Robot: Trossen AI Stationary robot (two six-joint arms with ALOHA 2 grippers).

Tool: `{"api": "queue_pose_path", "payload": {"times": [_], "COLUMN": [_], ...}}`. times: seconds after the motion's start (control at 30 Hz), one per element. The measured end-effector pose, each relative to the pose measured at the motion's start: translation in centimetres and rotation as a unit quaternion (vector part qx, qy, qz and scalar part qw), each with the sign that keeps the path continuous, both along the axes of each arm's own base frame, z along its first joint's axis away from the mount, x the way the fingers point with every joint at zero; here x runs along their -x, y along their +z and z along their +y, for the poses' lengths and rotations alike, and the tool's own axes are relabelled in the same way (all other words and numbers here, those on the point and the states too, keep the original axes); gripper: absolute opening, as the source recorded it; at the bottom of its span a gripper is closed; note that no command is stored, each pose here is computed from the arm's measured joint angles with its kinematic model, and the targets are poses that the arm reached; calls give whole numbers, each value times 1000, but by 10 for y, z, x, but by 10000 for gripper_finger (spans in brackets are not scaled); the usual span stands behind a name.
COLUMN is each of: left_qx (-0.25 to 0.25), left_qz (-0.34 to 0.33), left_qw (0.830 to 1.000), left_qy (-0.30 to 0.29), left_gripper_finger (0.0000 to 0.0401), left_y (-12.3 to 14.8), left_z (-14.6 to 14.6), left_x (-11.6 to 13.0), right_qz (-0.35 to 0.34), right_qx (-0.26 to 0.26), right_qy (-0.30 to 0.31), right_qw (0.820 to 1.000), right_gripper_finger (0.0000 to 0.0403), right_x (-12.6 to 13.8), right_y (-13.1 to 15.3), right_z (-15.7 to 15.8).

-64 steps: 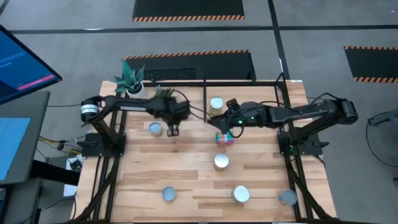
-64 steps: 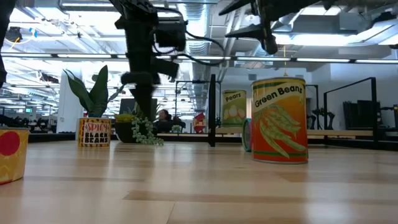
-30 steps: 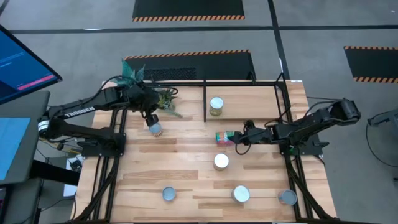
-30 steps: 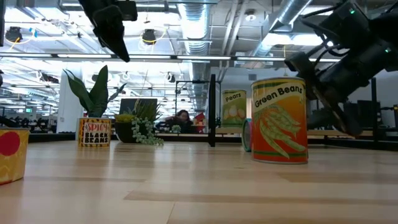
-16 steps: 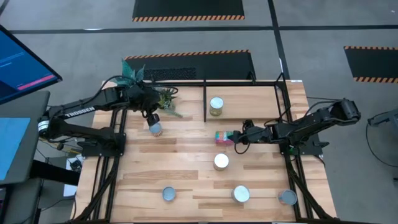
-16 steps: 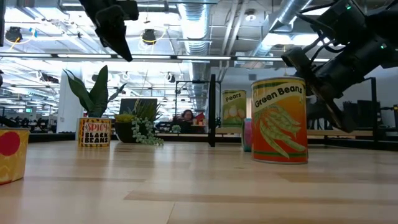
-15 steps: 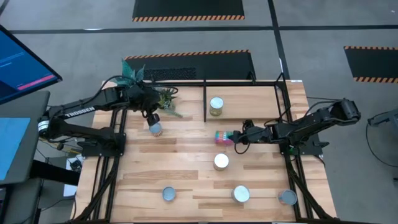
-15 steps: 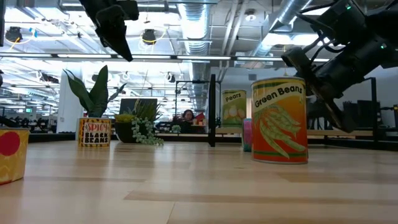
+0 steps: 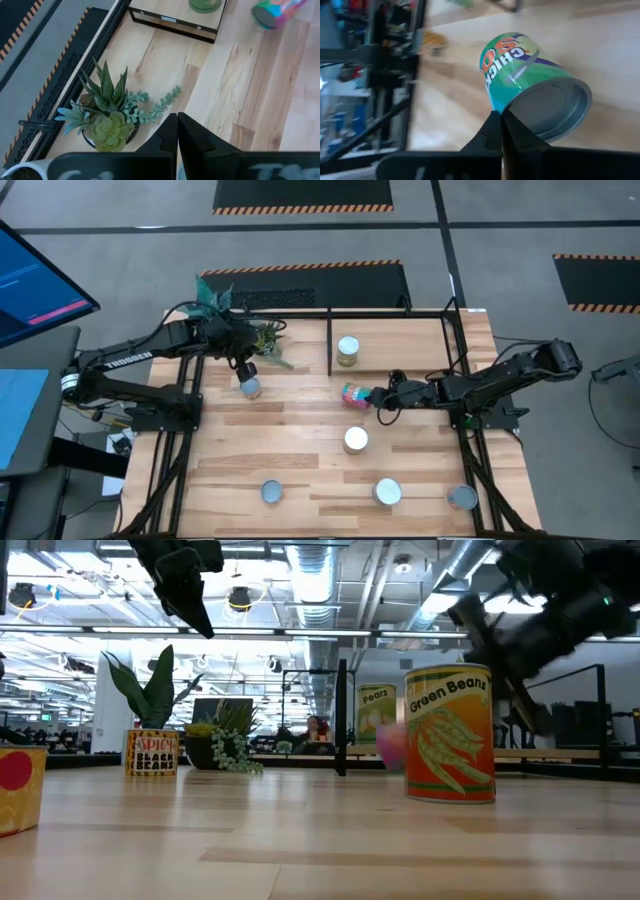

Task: Pick and place cans onto a shelf
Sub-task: Put the canned chicken soup on the shelf

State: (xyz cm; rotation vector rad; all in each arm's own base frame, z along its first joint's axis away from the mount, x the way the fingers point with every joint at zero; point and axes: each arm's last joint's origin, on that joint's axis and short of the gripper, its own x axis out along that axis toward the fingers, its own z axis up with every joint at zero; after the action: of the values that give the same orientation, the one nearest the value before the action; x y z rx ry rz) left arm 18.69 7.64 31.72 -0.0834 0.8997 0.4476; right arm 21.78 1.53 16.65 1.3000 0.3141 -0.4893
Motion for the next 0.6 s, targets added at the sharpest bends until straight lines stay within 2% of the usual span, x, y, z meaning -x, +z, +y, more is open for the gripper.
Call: {"api": "queue_pose_path", "payload": {"times": [0.1,0.2,0.33,0.47,0.6], "left_qx": [0,-2,-2,-3,-4], "left_qz": [0,2,2,2,3], "left_qw": [1000,1000,1000,1000,1000], "left_qy": [0,-3,-4,-4,-6], "left_gripper_finger": [0,0,0,0,0], "left_y": [0,0,0,0,0], "left_z": [0,0,0,0,0], "left_x": [0,0,0,0,0], "right_qz": [28,116,230,276,313], "right_qx": [-3,8,43,79,94], "right_qy": [31,60,76,73,55], "right_qw": [999,991,969,955,943], "right_gripper_finger": [4,3,3,1,1], "right_x": [-8,-10,-3,6,20], "right_y": [22,49,99,148,175], "right_z": [3,3,-3,-17,-39]}}
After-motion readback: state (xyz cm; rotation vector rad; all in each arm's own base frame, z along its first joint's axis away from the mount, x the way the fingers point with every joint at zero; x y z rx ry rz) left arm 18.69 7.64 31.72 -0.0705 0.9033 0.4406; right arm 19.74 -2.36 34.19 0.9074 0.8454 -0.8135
